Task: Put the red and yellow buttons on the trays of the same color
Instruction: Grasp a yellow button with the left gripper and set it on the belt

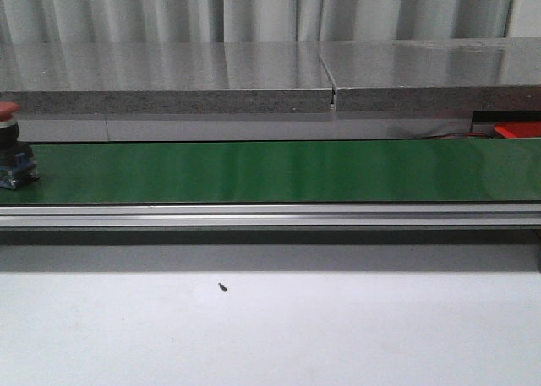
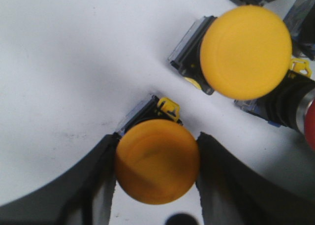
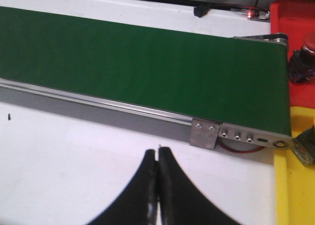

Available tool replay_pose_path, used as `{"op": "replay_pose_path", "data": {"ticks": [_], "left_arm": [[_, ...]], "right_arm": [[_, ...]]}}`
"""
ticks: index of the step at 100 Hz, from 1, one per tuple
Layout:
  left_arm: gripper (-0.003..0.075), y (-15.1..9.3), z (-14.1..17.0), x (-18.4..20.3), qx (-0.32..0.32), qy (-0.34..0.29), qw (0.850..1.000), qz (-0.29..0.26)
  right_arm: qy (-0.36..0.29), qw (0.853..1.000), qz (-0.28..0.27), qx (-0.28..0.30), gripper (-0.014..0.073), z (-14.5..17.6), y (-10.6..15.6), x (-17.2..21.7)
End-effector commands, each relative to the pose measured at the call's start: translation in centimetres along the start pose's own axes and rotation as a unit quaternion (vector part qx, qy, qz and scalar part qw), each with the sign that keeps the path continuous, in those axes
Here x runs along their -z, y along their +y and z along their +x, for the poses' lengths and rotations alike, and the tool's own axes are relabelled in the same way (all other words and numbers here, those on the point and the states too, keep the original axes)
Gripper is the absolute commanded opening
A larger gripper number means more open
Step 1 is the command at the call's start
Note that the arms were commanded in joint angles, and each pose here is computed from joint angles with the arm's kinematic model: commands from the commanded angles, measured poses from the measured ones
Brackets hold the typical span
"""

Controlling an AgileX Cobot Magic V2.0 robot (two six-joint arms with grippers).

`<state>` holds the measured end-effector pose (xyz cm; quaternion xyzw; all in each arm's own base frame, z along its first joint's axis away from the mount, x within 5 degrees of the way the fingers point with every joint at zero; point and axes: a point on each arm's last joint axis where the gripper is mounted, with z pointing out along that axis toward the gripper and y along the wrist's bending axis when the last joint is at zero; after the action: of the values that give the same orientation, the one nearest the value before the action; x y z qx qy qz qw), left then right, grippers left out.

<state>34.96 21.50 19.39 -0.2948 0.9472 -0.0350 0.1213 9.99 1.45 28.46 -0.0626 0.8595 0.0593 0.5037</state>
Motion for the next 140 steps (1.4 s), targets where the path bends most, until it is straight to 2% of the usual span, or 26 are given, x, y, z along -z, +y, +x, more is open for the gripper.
{"op": "replay_pose_path", "data": {"ticks": [1,27,50,95,140], "left_arm": [[0.0251,-0.6,-0.7,3.0,-0.003,-0.051,0.999,0.008],[0.0251,-1.5,-0.2,8.4,-0.016,-0.117,0.993,0.012],[0.0251,-4.6,1.2,12.8,-0.053,-0.16,0.985,0.029],[0.0251,-12.1,3.8,12.0,-0.155,-0.109,0.98,0.063],[0.0272,-12.5,4.0,8.9,-0.162,-0.039,0.985,0.055]], "right_arm": [[-0.043,0.999,0.005,-0.006,-0.0049,-1.3,-0.1,0.4],[-0.043,0.999,0.005,-0.006,-0.0049,-1.3,-0.1,0.4],[-0.043,0.999,0.005,-0.006,-0.0049,-1.3,-0.1,0.4],[-0.043,0.999,0.005,-0.006,-0.0049,-1.3,-0.1,0.4],[-0.043,0.999,0.005,-0.006,-0.0049,-1.3,-0.1,0.4]]}}
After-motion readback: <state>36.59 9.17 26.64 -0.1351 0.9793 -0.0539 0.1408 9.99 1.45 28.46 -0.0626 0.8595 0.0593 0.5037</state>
